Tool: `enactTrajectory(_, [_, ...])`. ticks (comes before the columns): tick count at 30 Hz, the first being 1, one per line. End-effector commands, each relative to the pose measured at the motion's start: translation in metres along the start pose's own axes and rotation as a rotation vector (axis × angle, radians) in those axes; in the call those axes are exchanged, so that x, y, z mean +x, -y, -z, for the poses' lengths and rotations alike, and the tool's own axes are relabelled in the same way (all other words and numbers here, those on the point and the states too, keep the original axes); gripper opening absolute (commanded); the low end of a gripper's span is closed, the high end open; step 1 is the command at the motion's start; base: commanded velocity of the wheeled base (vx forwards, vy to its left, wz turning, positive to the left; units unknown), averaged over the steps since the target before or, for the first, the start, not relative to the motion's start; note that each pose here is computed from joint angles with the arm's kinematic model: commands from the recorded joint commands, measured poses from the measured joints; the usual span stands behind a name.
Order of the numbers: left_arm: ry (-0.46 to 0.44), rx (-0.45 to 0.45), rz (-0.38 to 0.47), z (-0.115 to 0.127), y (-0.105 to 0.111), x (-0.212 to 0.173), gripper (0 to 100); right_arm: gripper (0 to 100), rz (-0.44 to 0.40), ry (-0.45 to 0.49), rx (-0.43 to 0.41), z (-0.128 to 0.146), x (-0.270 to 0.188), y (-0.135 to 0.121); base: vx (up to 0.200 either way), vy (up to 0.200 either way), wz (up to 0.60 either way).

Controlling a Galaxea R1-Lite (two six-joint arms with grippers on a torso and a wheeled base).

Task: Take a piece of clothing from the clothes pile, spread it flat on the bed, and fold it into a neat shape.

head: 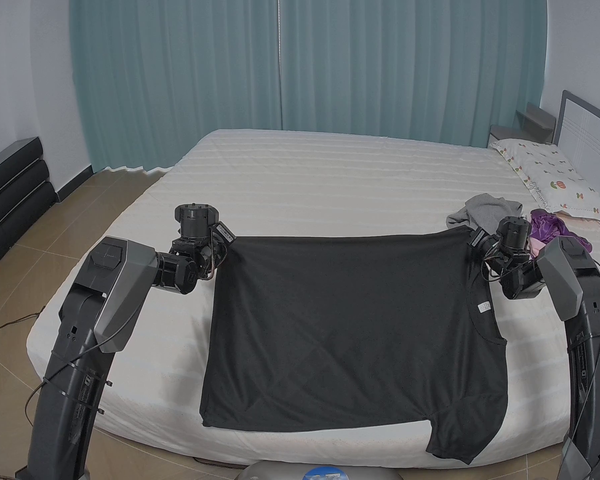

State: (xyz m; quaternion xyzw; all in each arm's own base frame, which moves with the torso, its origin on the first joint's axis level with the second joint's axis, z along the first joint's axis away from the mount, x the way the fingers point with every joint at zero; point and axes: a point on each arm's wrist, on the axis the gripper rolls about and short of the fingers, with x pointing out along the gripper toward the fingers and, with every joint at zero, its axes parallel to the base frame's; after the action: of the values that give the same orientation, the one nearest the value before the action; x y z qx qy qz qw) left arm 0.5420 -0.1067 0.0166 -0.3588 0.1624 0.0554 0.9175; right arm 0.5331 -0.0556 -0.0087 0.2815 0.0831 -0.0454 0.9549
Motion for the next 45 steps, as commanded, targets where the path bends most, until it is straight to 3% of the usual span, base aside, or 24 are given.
enactTrajectory(1, [-0.009,0.007,-0.002,0.005,-0.003,0.002,0,0,0.008,-0.011,0.0,0.008,0.002,0.004,0.0,0.0,0.0])
enactTrajectory(16, [0.03,0.001,0.041,-0.005,0.009,-0.003,0,0,-0.02,0.072,-0.001,-0.01,0.001,-0.011,0.0,0.0,0.0])
enactTrajectory(22, [0.068,-0.01,0.075,-0.022,0.02,-0.01,0,0,-0.031,0.118,-0.007,-0.025,0.0,-0.024,0.0,0.0,0.0])
enactTrajectory(28, [0.049,-0.004,0.069,-0.011,0.018,-0.007,0,0,0.003,0.071,-0.01,-0.001,0.005,-0.009,0.0,0.0,0.0])
enactTrajectory(38, [-0.011,0.037,0.009,0.022,-0.014,0.011,0,0,0.049,-0.006,-0.007,0.037,0.011,0.015,0.0,0.0,0.0])
enactTrajectory(45, [-0.025,0.057,-0.004,0.031,-0.021,0.014,0,0,0.059,-0.043,-0.009,0.057,0.012,0.02,0.0,0.0,0.0])
